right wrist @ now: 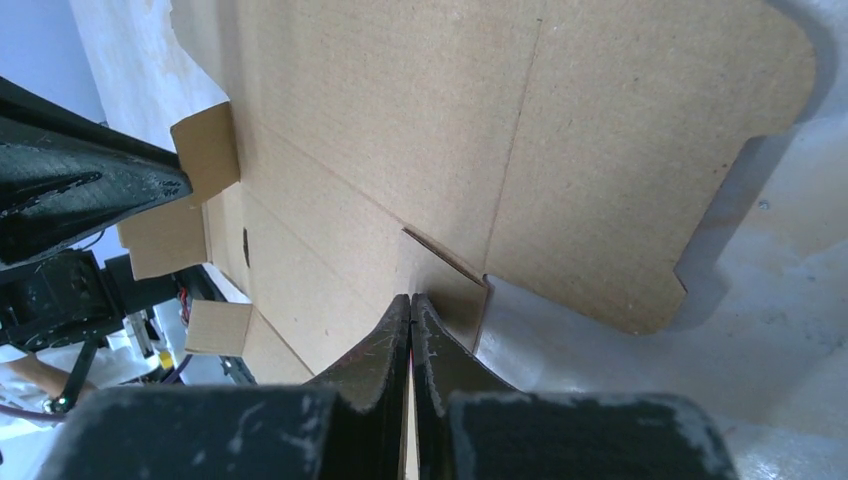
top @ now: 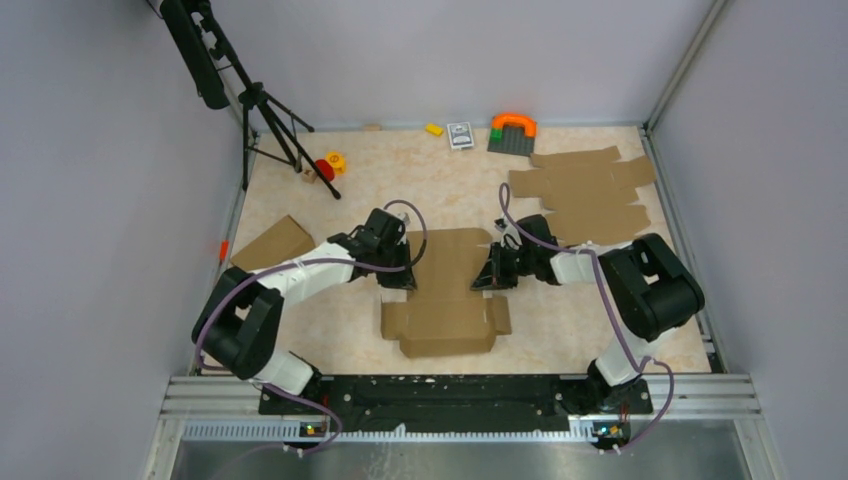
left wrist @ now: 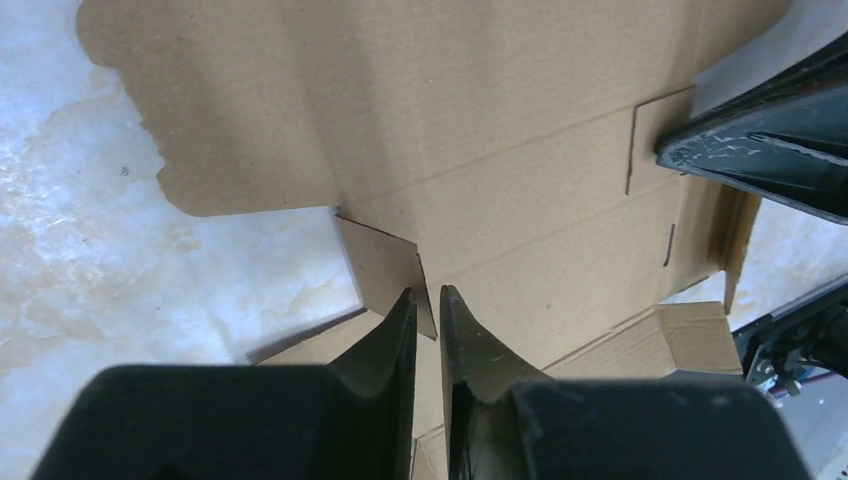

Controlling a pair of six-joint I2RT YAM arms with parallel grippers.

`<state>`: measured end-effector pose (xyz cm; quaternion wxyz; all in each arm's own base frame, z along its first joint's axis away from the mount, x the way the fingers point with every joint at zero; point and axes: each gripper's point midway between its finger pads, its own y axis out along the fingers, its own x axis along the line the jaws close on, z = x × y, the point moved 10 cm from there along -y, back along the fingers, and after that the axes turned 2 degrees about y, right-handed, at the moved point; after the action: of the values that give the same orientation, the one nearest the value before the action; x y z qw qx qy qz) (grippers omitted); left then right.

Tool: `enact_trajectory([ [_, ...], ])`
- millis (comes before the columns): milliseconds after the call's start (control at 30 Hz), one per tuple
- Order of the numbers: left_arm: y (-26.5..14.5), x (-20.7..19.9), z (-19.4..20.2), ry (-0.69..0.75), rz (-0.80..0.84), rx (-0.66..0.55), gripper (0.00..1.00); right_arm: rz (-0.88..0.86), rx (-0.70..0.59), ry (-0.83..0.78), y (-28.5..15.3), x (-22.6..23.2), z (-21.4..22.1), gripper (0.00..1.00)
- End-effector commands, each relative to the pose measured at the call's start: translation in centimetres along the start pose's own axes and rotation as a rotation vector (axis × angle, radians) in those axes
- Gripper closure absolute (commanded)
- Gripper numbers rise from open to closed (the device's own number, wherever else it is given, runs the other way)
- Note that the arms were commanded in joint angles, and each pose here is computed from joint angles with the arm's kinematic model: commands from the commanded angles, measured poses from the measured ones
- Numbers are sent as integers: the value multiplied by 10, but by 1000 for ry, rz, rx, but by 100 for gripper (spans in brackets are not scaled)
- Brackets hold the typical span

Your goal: Fold the paper box

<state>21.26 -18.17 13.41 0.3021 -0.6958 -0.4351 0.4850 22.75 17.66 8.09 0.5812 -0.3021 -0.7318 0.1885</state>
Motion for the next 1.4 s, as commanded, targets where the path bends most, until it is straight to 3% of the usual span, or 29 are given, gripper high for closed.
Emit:
enact_trajectory([
  [0, -2, -6, -1, 18, 59, -16, 88, 78, -1, -13, 4, -7, 0, 100],
  [167, 20, 5, 3, 6, -3, 25, 100, 82, -1, -18, 3, -6, 0, 100],
  [567, 48, 20, 15, -16, -52, 85, 100, 113, -2, -33, 0, -6, -1, 100],
  [867, 51, 23, 20, -25, -64, 88, 100, 278, 9, -94, 3, -5, -7, 100],
  [1133, 29, 13, 13, 1, -56, 48, 99, 316, 3, -184, 22, 11, -53, 100],
  [1367, 28, 0, 37, 14, -64, 73, 100, 312, 32, -266, 54, 42, -78, 100],
])
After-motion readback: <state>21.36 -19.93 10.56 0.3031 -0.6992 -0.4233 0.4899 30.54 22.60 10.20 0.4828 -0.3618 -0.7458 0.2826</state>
